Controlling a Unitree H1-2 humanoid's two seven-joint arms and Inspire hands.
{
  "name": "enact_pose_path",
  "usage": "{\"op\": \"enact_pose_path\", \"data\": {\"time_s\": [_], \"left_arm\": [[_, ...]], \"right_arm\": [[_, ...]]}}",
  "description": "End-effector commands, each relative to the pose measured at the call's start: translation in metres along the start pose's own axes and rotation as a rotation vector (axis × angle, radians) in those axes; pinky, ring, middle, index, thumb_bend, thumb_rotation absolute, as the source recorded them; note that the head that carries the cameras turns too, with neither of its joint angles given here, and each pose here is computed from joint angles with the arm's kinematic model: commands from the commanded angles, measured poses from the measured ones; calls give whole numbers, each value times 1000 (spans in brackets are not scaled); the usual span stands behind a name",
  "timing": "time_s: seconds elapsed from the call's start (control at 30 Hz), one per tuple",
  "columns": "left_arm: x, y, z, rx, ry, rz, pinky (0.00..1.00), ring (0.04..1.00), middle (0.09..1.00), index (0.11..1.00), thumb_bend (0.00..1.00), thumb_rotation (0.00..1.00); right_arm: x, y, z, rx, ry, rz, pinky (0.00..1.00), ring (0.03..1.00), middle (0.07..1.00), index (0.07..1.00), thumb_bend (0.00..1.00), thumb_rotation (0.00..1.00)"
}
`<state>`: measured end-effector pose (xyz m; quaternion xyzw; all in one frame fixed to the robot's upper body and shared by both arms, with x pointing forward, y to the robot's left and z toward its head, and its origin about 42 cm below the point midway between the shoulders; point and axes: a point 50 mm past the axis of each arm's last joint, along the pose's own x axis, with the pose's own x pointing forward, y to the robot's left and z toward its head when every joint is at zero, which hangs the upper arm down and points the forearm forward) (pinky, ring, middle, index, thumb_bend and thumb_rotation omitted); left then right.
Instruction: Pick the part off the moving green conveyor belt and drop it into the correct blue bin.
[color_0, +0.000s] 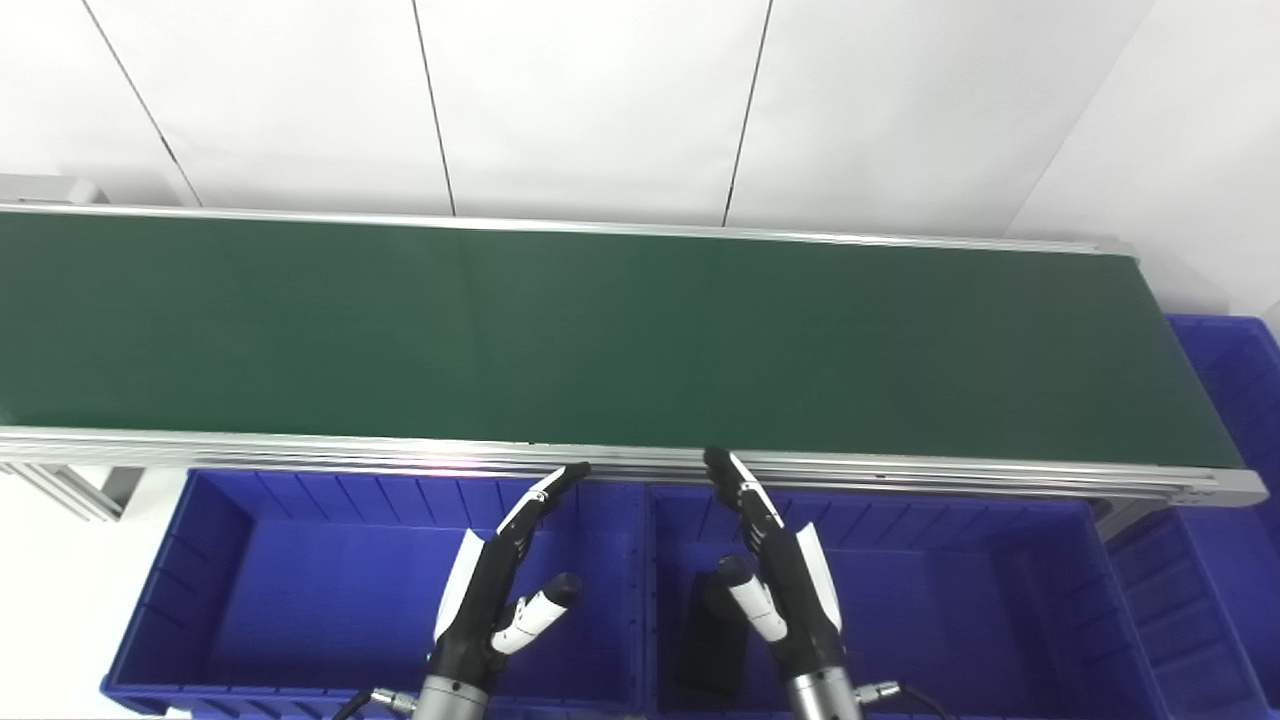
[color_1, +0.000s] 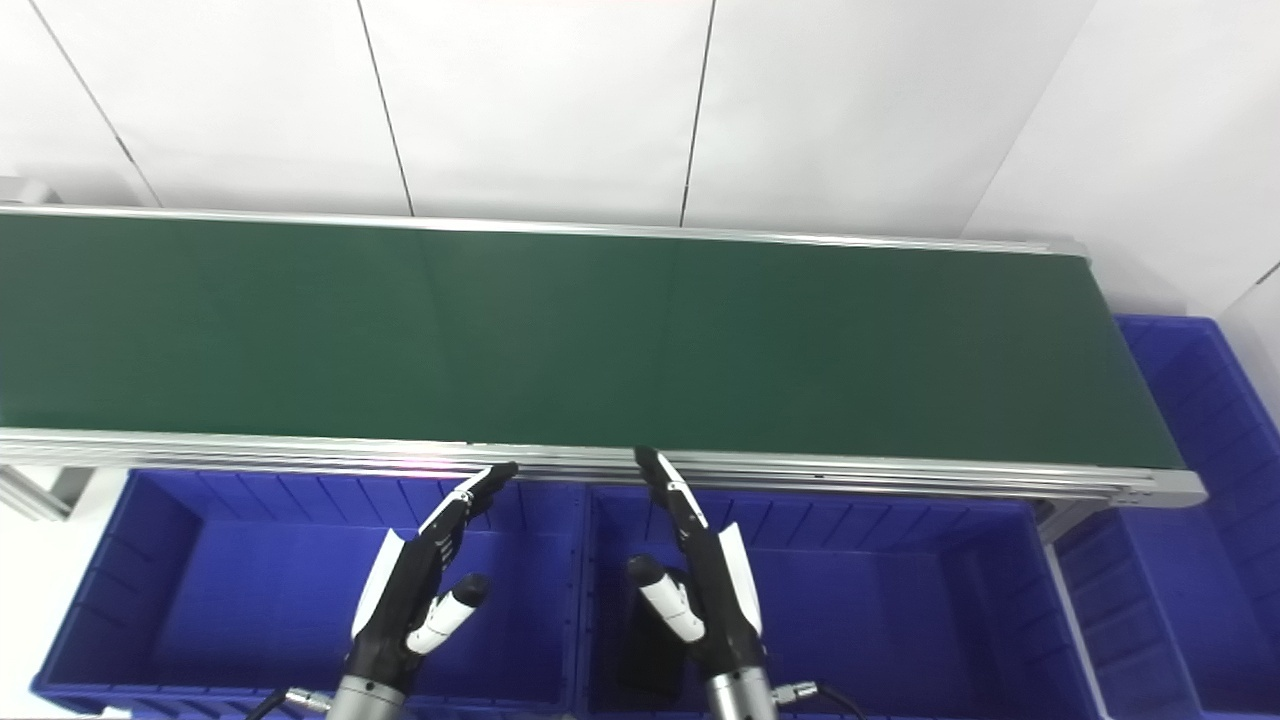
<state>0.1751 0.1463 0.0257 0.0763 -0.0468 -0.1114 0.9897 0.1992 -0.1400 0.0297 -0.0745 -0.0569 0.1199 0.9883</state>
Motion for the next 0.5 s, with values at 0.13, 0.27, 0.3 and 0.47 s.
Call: {"op": "enact_pose_path", "data": {"time_s": [0.13,0.27,0.3,0.47], "left_arm": [[8,4,11,-14,-72,16,926,920,905,854,827,936],[8,5,11,-9,-76,13,927,920,906,854,844,935],[8,5,12,-6,-77,12,925,919,905,854,847,935],[8,5,12,-3,-80,10,918,918,904,849,860,932]], "right_arm": [[9,0,9,15,-78,-35,863,883,888,888,841,974],[8,-1,7,11,-69,-86,820,836,854,862,821,962],[7,-1,6,10,-67,-97,805,819,839,853,816,960],[6,1,4,2,-59,-142,736,755,778,788,795,960]]}}
